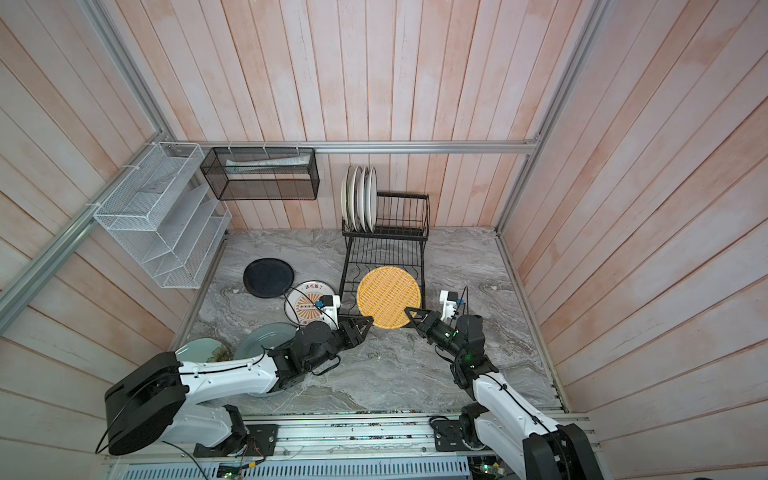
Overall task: Load the plates into the dish rack
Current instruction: 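Carry the rattan plate toward the rack front while the left gripper reaches toward it, then grasp the rattan plate rim with the left gripper while the right gripper holds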
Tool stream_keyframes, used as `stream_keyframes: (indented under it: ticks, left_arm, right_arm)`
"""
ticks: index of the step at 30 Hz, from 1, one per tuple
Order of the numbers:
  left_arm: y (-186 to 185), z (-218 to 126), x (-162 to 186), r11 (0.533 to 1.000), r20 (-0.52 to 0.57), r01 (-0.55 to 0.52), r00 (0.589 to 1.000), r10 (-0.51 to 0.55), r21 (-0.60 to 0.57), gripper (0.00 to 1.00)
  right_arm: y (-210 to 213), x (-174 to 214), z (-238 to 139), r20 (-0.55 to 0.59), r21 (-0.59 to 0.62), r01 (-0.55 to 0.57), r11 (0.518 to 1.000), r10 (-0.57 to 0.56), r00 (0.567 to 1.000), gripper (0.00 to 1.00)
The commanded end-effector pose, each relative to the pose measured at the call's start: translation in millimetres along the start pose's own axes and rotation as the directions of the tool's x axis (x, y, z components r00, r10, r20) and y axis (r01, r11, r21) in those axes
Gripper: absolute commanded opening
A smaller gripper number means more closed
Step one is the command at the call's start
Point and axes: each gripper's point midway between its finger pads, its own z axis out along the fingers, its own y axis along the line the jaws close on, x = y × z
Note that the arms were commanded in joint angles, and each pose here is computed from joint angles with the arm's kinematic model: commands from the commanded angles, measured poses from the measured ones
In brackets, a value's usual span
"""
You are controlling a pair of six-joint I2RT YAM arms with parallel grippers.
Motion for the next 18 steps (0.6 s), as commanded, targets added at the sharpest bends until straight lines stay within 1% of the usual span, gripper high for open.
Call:
stream_keyframes:
  ticks: [1,6,8,11,13,15,18]
  left_arm:
    - [-22,9,-16,0.996,0.060,0.052,0.997,-0.056,0.069,0.49]
    - [-25,13,-15,0.989,0.071,0.098,0.992,-0.107,0.109,0.33]
    - [-26,14,-15,0.984,0.080,0.121,0.988,-0.132,0.130,0.28]
    - [-28,14,-16,0.974,0.090,0.155,0.981,-0.172,0.168,0.16]
    - [-30,11,-17,0.963,0.099,0.176,0.975,-0.199,0.205,0.10]
    - [-34,7,-19,0.946,0.107,0.193,0.968,-0.227,0.259,0.00]
    - [-40,-2,-21,0.931,0.122,0.188,0.964,-0.236,0.313,0.00]
  right_arm:
    - [16,-2,-2,0.016,-0.052,0.022,0.998,-0.021,1.000,0.00]
    - [17,0,-3,0.015,-0.054,0.021,0.998,-0.020,1.000,0.00]
    - [16,0,-3,0.014,-0.054,0.019,0.998,-0.018,1.000,0.00]
    - [18,1,-4,0.012,-0.055,0.019,0.998,-0.019,1.000,0.00]
    - [18,1,-4,0.007,-0.056,0.020,0.998,-0.020,1.000,0.00]
    - [19,2,-4,0.004,-0.056,0.020,0.998,-0.020,1.000,0.00]
    - [19,3,-4,-0.005,-0.055,0.025,0.998,-0.025,1.000,0.00]
